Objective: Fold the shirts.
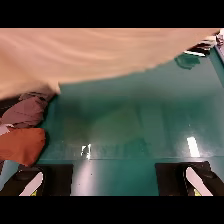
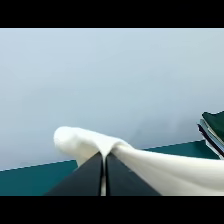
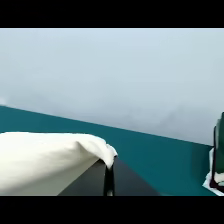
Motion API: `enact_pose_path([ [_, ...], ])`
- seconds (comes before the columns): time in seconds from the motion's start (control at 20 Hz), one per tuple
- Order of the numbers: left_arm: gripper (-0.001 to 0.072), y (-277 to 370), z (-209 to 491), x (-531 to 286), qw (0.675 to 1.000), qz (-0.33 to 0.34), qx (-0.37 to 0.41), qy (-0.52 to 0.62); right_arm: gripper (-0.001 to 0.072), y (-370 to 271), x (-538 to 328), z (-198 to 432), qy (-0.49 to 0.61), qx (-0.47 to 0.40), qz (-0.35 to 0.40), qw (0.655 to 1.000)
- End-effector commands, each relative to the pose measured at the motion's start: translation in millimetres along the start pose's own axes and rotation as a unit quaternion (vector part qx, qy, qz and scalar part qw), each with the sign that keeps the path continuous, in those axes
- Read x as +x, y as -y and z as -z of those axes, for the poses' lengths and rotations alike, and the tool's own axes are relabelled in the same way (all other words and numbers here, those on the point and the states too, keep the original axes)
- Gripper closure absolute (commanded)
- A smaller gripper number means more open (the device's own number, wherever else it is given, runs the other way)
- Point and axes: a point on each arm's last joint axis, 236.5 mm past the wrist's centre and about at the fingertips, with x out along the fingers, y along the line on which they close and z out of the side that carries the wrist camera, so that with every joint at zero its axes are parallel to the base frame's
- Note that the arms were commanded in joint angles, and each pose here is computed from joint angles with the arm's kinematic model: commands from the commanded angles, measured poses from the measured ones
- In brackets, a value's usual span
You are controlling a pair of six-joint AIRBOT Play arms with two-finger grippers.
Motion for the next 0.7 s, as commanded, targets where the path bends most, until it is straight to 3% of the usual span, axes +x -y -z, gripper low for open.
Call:
enact_pose_path([
  [0.0,0.0687,4,20,4,0.999,0.012,-0.014,-0.03,0.0698,13,-11,2,-0.027,0.002,0.031,0.999],
  [0.15,0.0687,13,126,66,0.978,0.067,-0.086,-0.176,0.0698,29,41,54,-0.121,0.043,-0.003,0.992],
  [0.3,0.0687,9,274,110,0.921,0.086,-0.149,-0.349,0.0697,29,115,154,-0.253,0.098,-0.055,0.961],
  [0.4,0.0687,-2,371,124,0.88,0.076,-0.17,-0.437,0.0698,39,151,234,-0.345,0.107,-0.045,0.931],
  [0.5,0.0687,-16,448,138,0.856,0.064,-0.176,-0.482,0.0697,51,182,303,-0.407,0.126,-0.021,0.905],
  [0.65,0.0686,-34,507,167,0.844,0.045,-0.181,-0.503,0.0697,59,219,340,-0.422,0.162,-0.018,0.892],
])
